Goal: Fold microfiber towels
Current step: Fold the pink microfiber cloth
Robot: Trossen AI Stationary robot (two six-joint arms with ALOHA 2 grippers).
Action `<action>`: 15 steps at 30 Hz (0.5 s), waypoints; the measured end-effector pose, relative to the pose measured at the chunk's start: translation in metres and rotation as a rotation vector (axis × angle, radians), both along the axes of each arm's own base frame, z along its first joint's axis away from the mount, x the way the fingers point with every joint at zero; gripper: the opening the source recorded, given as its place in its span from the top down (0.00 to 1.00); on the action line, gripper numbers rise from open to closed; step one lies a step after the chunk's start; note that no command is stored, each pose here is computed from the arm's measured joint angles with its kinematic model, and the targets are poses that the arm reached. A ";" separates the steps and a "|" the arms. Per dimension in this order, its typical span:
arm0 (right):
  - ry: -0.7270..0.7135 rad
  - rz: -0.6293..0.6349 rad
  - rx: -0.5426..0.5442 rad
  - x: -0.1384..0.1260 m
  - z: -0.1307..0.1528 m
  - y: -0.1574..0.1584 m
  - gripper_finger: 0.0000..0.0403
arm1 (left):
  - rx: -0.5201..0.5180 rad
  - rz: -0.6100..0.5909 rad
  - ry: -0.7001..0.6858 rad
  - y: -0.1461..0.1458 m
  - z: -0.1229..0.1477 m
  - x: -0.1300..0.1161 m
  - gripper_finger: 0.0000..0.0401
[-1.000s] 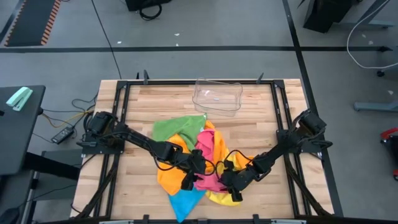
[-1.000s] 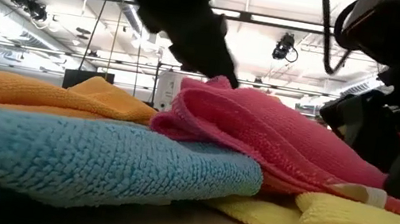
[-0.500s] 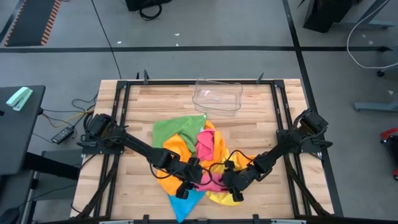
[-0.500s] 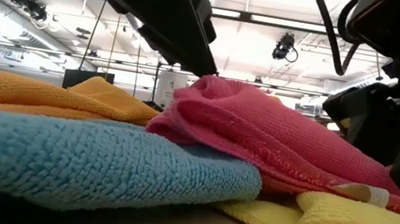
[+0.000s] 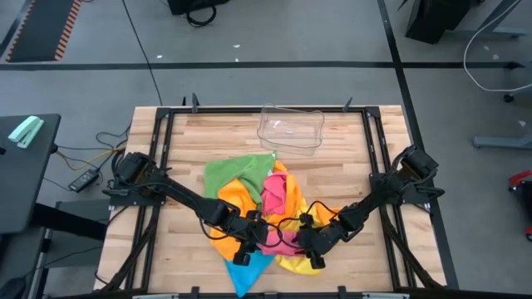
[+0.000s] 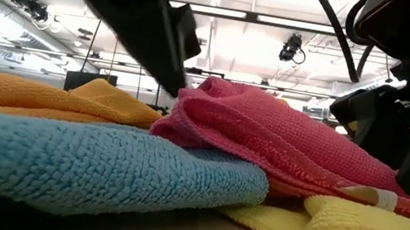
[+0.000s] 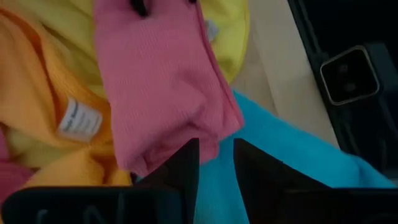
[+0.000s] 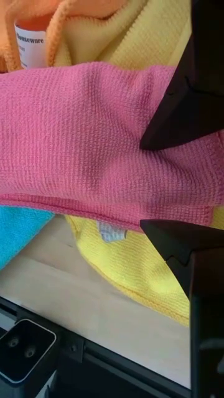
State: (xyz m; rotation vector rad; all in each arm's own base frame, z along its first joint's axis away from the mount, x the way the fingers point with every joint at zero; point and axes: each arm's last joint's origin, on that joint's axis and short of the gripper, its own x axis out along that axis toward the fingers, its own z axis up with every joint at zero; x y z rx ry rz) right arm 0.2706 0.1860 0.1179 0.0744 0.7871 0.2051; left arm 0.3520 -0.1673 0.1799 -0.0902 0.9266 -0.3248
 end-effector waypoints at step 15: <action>-0.011 -0.011 -0.017 0.000 0.000 -0.001 0.50 | -0.078 0.182 -0.013 0.015 -0.001 0.013 0.57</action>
